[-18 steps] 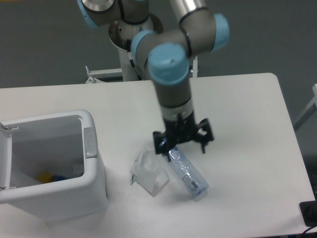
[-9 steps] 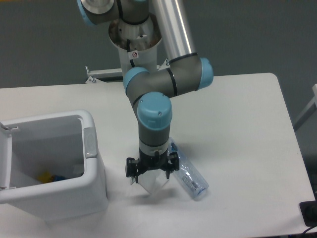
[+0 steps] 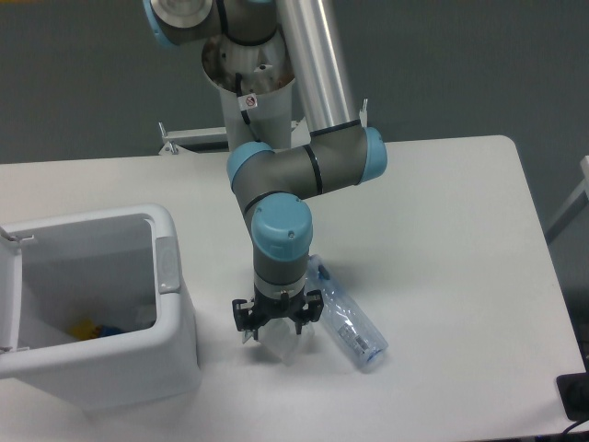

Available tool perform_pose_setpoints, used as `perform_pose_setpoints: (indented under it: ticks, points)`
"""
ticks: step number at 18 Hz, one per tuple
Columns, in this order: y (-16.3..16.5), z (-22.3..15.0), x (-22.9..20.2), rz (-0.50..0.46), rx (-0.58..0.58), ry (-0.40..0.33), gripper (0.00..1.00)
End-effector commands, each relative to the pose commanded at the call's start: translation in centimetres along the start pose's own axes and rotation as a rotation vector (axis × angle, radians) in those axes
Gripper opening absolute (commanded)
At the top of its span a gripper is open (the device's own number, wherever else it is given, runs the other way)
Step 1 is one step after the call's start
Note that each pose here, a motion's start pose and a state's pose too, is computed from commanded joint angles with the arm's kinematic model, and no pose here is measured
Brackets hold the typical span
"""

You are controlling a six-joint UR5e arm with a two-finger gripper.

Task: Place the trash in the trash can
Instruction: 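Close the gripper on the plastic bag, then lift the bag and carry it over the white trash bin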

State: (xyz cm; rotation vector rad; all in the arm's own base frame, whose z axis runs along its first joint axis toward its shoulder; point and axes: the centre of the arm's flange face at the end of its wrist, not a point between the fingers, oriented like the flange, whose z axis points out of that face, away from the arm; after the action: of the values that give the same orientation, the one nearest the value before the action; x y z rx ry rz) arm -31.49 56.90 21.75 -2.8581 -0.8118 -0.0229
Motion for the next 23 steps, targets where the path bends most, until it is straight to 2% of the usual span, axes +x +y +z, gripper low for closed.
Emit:
perform_pose_setpoints:
  ticks: [6, 8, 10, 12, 13, 15, 16, 21, 23]
  points:
    - [-1.5, -2.8, 0.0, 0.009, 0.063, -0.003, 0.0]
    - [-2.5, -5.9, -0.3, 0.007, 0.125, 0.011, 0.0]
    - [-3.6, -9.6, -0.9, -0.004, 0.201, 0.063, 0.0]
    - [-4.7, -15.7, -2.4, -0.02, 0.314, 0.076, 0.0]
    - [-5.7, -19.4, -3.5, -0.034, 0.387, 0.095, 0.0]
    - [-7.0, -27.3, -5.6, -0.144, 0.533, 0.193, 0.0]
    - [-7.0, -29.5, -5.7, -0.168, 0.57, 0.228, 0.0]
    - [-4.5, -37.2, -1.3, -0.176, 0.662, 0.368, 0.0]
    - [-4.1, -37.5, 1.8, -0.157, 0.648, 0.416, 0.0]
